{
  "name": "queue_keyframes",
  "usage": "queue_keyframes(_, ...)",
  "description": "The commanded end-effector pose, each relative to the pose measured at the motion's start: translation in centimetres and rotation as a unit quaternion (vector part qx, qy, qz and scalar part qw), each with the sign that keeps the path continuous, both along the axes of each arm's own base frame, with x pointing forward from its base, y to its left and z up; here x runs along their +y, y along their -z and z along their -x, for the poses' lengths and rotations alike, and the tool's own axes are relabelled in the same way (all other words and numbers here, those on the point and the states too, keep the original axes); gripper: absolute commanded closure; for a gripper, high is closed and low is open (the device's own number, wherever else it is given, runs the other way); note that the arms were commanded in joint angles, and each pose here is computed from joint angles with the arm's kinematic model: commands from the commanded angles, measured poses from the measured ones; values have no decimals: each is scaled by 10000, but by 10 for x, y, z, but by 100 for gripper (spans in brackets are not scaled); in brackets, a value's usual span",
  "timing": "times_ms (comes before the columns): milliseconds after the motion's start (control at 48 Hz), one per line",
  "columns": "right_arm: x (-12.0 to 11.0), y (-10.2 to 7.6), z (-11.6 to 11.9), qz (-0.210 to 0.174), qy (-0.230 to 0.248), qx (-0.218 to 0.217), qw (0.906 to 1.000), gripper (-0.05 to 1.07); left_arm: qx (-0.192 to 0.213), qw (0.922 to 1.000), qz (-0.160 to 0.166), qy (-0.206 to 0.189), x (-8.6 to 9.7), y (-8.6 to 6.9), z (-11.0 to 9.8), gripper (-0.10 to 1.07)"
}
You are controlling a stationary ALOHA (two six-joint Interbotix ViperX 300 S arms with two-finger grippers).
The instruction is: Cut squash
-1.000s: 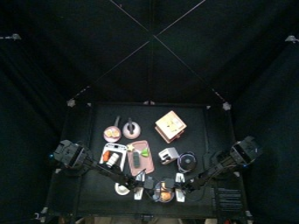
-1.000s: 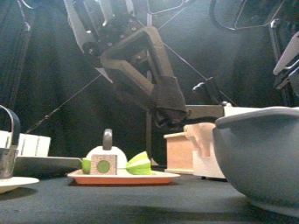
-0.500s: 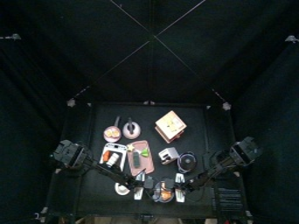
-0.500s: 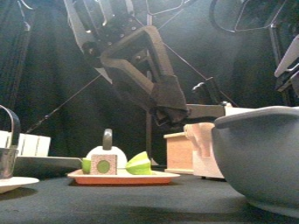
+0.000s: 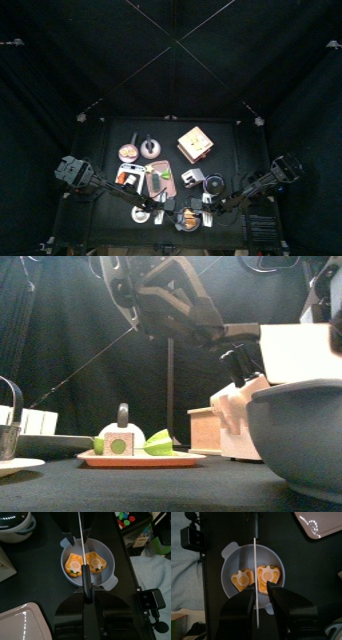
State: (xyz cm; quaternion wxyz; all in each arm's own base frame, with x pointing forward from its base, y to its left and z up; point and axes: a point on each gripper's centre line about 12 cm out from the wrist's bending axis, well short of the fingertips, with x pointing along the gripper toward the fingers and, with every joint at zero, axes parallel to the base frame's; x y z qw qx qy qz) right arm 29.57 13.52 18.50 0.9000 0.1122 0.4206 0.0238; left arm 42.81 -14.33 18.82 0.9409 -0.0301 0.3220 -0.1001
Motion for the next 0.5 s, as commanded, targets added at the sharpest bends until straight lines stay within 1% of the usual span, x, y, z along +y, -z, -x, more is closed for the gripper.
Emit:
queue_keyframes(0, -4, -19, 3, -87, -36, -315, 9995, 33, -289, 9995, 107, 2, 3, -25, 3, 56)
queue_keyframes(125, -9, -23, 10, -28, -86, -416, 9991, 33, -227, 9997, 98, -37, 7, -21, 6, 56)
queue_keyframes(250, -15, -31, 16, -13, -94, -579, 9983, 33, -237, 9997, 93, -36, 8, -23, 9, 56)
queue_keyframes(375, -25, -38, 22, 13, -65, -746, 9972, 33, -239, 9992, 261, -160, 11, -32, 19, 56)
queue_keyframes(479, -34, -43, 28, 71, -28, -876, 9961, 33, -234, 9984, 394, -329, 17, -47, 31, 56)
